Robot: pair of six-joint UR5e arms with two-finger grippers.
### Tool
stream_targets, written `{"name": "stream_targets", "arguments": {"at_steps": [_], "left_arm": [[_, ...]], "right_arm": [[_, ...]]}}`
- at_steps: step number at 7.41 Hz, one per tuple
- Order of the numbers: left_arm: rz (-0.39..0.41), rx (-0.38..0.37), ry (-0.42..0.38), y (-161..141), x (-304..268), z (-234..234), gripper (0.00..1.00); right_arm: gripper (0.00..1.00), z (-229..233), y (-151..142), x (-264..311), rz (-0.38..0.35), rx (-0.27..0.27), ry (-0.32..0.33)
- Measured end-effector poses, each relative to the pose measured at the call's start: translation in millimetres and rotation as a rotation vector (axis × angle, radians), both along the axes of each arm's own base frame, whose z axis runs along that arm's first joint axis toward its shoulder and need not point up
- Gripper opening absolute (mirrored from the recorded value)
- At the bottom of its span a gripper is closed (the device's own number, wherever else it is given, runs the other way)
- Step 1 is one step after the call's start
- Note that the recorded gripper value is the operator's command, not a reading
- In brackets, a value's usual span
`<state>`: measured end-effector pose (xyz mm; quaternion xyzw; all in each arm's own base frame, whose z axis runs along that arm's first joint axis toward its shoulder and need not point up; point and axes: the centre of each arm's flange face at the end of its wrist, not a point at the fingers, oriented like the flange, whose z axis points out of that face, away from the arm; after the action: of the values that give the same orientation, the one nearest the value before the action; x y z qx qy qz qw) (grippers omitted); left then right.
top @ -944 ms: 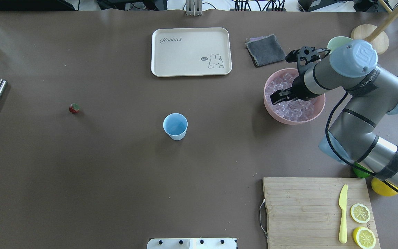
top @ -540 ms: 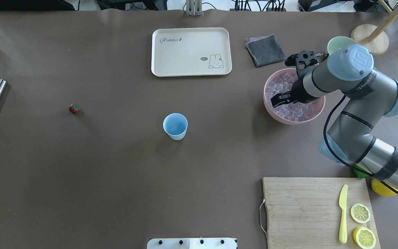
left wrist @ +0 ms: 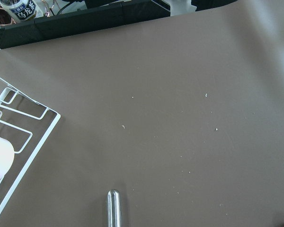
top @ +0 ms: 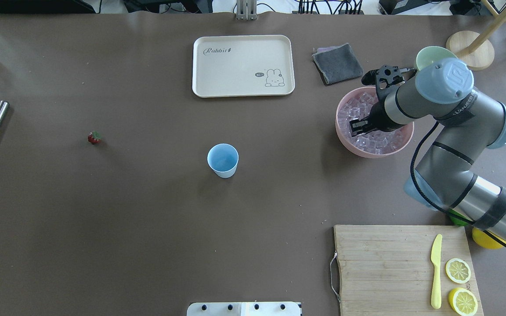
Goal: Mash ice and strawberries in cup
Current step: 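Close the right gripper on a clear ice cube in the bowl, then carry the ice cube with the right gripper over the light-blue cup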
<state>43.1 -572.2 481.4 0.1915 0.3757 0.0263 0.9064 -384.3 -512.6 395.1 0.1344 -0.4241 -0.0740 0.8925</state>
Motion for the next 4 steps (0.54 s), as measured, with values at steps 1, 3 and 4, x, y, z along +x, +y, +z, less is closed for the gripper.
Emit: {"name": "stream_targets", "arguments": {"at_steps": [1, 3, 4], "left_arm": [[0.001, -0.001, 0.000, 0.2, 0.6, 0.4, 0.97], [0.003, -0.003, -0.001, -0.2, 1.7, 1.9, 0.97], [0.004, -0.004, -0.002, -1.6, 2.3, 2.4, 0.97]], "right_arm": [[0.00, -2.5, -1.3, 1.7, 0.002, 0.002, -0.004], [0.00, -19.0, -9.0, 18.2, 0.008, 0.006, -0.037], [0.00, -35.9, -14.9, 29.6, 0.006, 0.004, -0.069]]}}
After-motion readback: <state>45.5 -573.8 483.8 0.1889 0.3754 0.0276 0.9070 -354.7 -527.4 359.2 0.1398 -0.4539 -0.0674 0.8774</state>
